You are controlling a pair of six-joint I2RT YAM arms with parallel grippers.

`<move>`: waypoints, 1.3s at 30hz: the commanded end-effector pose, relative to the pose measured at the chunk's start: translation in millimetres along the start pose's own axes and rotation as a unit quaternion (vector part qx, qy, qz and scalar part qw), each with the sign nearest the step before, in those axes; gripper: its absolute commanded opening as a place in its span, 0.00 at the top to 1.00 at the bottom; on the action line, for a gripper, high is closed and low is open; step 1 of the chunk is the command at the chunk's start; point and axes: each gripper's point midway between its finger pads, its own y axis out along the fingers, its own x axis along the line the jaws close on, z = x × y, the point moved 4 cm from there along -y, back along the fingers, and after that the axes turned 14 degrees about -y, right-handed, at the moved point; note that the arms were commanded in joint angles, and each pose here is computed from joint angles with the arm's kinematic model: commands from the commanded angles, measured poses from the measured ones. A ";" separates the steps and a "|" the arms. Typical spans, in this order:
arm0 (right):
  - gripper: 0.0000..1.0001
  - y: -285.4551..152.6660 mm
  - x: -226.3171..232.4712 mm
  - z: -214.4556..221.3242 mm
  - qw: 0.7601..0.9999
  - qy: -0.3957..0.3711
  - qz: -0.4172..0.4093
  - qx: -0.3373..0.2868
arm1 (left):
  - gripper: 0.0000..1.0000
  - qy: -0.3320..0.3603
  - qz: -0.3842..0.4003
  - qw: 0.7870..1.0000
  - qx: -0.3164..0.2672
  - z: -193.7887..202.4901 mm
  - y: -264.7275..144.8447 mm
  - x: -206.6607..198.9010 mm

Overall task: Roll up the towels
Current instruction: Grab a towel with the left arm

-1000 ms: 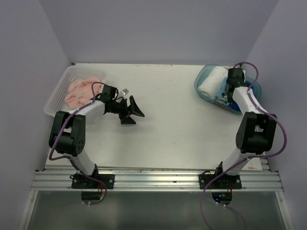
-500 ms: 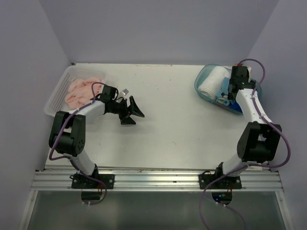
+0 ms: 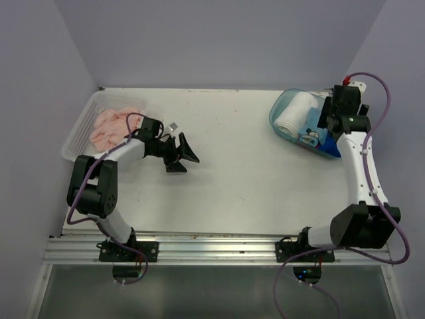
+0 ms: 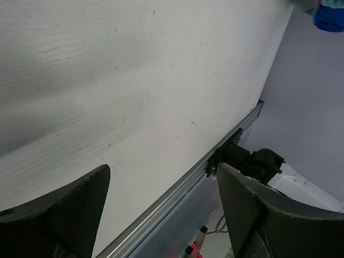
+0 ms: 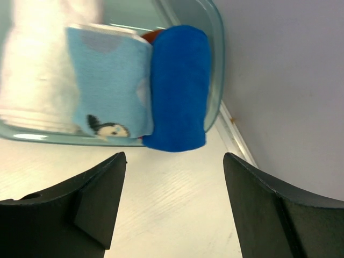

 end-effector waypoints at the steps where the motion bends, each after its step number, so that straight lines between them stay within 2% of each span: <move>1: 0.23 -45.0 17.2 -26.9 0.995 0.035 -0.065 -0.060 | 0.16 0.065 -0.010 0.996 -0.067 -17.1 -23.8 -28.9; 5: 0.22 -93.3 95.5 -30.6 0.983 -0.019 -0.159 -0.091 | 0.16 0.095 -0.057 0.984 -0.140 -35.9 -46.5 -45.6; 9: 0.22 -126.6 172.4 -7.3 0.964 -0.075 -0.237 -0.091 | 0.16 0.110 -0.110 0.964 -0.213 -56.9 -74.0 -63.7; 13: 0.22 -155.5 226.5 21.7 0.943 -0.116 -0.299 -0.086 | 0.16 0.112 -0.168 0.939 -0.278 -78.3 -111.7 -69.5; 15: 0.22 -171.2 244.9 34.7 0.932 -0.129 -0.327 -0.086 | 0.16 0.087 -0.190 0.927 -0.313 -94.3 -136.4 -62.6; 19: 0.22 -182.2 258.4 47.2 0.920 -0.138 -0.356 -0.090 | 0.19 0.016 -0.207 0.914 -0.349 -123.0 -168.9 -31.8; 21: 0.22 -184.4 257.5 49.4 0.916 -0.135 -0.366 -0.095 | 0.21 -0.021 -0.232 0.895 -0.379 -141.2 -187.9 -11.0; 25: 0.21 -187.9 254.8 56.0 0.907 -0.139 -0.386 -0.099 | 0.24 -0.070 -0.272 0.867 -0.411 -169.0 -200.6 10.8; 29: 0.21 -187.8 252.7 67.5 0.901 -0.150 -0.398 -0.088 | 0.24 -0.111 -0.319 0.845 -0.414 -206.8 -194.2 43.1; 30: 0.21 -189.1 250.5 66.9 0.900 -0.147 -0.400 -0.091 | 0.23 -0.114 -0.330 0.834 -0.428 -216.8 -199.8 45.0; 35: 0.21 -193.0 242.2 69.9 0.898 -0.146 -0.406 -0.091 | 0.23 -0.135 -0.359 0.815 -0.434 -254.3 -187.3 72.7; 39: 0.21 -194.2 235.7 71.5 0.897 -0.146 -0.405 -0.095 | 0.26 -0.141 -0.375 0.812 -0.425 -273.0 -173.6 92.9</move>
